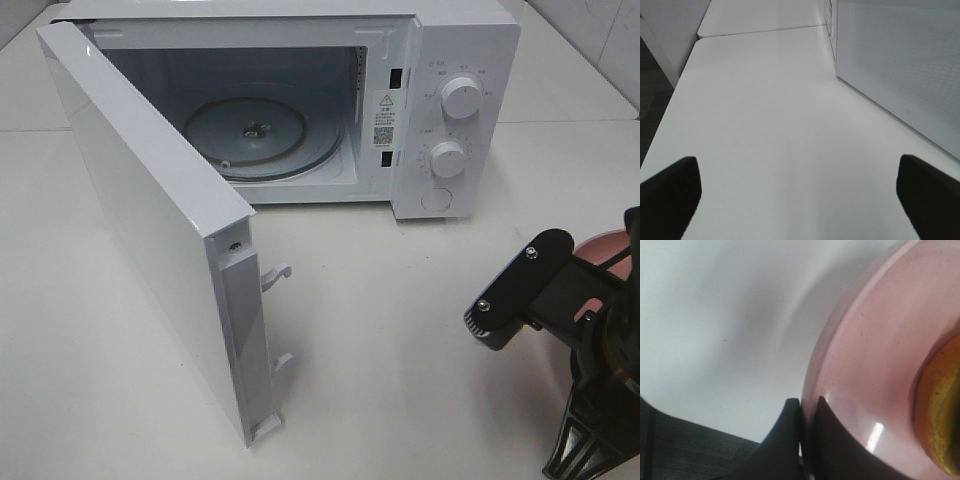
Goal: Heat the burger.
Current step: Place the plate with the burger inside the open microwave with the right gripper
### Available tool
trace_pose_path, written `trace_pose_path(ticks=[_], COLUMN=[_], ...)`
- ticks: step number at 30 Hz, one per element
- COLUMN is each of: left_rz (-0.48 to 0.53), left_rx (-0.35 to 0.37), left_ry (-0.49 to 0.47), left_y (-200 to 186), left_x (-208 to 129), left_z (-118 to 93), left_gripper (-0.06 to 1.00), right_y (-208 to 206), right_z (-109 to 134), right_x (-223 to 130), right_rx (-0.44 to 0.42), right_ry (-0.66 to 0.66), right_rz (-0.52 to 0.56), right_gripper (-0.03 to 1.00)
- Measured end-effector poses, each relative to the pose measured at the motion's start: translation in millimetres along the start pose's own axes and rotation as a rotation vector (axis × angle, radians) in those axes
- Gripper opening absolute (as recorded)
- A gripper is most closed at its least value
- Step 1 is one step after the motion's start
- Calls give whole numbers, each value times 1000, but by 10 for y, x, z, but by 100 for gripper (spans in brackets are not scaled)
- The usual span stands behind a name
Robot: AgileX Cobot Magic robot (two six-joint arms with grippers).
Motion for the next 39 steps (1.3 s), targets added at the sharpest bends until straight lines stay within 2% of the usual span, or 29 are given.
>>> trace_pose_path(ticks=[16, 18, 21, 23, 26, 28, 31, 39], left_rz=[0, 0, 0, 0, 0, 0, 0, 0], left_rx=[0, 0, 0, 0, 0, 0, 0, 0], left_ry=[0, 0, 0, 0, 0, 0, 0, 0], left_y=[0, 0, 0, 0, 0, 0, 0, 0], left_x=[0, 0, 0, 0, 0, 0, 0, 0], left_z=[0, 0, 0, 0, 0, 0, 0, 0], left_gripper=[99, 99, 99, 99, 99, 99, 99, 99], right_y=[-9, -10, -11, -14, -15, -24, -31, -54], right_z=[35, 33, 31, 55, 66, 114, 128, 222], right_x=[97, 114, 119, 159, 170, 234, 277, 361], right_rx=[6, 1, -1, 5, 8, 20, 17, 45], right_ry=[-120, -208, -232, -325, -351, -455, -521, -605], right_rz=[-58, -67, -69, -92, -99, -139, -164, -224], right_gripper=[3, 3, 3, 3, 3, 4, 4, 4])
Point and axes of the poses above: a point on each arm's last joint axis where the gripper is mounted, y pointing out along that axis toward the gripper, z along the wrist's bending axis when the last joint is at zero, x = y × z, the point moved 10 cm from there along y, pointing out along that axis toward the gripper, and after that the axes turned 13 degrees about y, right-handed, at the moved point
